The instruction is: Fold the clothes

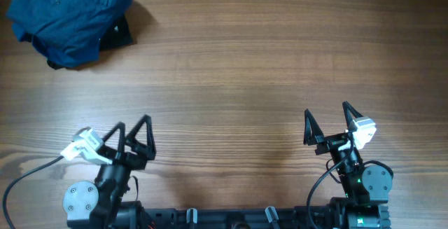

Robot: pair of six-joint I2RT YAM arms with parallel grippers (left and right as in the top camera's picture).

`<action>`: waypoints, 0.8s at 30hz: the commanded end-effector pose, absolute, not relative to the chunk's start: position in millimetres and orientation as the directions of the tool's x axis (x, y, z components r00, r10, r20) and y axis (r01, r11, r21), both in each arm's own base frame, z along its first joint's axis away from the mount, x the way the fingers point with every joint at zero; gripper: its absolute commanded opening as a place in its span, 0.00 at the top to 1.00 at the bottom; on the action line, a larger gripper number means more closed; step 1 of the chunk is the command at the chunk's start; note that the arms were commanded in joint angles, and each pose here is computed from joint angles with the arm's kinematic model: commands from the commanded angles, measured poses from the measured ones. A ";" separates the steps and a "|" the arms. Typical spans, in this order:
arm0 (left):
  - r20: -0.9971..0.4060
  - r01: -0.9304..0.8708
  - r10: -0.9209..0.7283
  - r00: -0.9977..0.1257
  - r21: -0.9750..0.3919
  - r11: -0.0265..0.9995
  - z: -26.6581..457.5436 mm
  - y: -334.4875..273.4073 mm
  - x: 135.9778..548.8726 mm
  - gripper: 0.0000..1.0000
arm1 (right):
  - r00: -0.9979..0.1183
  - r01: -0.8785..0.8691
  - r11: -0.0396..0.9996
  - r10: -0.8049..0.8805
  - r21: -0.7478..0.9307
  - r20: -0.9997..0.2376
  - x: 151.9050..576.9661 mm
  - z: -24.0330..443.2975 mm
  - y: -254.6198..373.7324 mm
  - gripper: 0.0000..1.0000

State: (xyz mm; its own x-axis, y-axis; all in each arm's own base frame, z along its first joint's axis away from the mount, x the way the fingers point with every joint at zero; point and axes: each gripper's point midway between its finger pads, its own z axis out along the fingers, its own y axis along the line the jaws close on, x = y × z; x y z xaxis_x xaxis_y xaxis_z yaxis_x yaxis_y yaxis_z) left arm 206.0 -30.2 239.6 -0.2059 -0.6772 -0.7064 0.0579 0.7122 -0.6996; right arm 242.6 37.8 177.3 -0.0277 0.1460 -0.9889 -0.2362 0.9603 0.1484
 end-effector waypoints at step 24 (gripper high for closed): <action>-0.787 0.021 -0.612 0.081 -0.612 0.790 197.1 8.2 245.0 0.00 | -0.008 -0.232 0.964 0.129 0.127 -0.992 242.1 180.5 36.4 0.00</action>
State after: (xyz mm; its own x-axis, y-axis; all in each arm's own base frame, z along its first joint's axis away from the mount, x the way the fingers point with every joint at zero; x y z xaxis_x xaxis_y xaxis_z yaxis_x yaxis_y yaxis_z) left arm 244.1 6.8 202.8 0.0674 -0.6708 -0.7386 0.0314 0.7413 -0.6704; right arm 242.6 37.8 177.2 -0.0281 0.1461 -0.9889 -0.2361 0.9603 0.1485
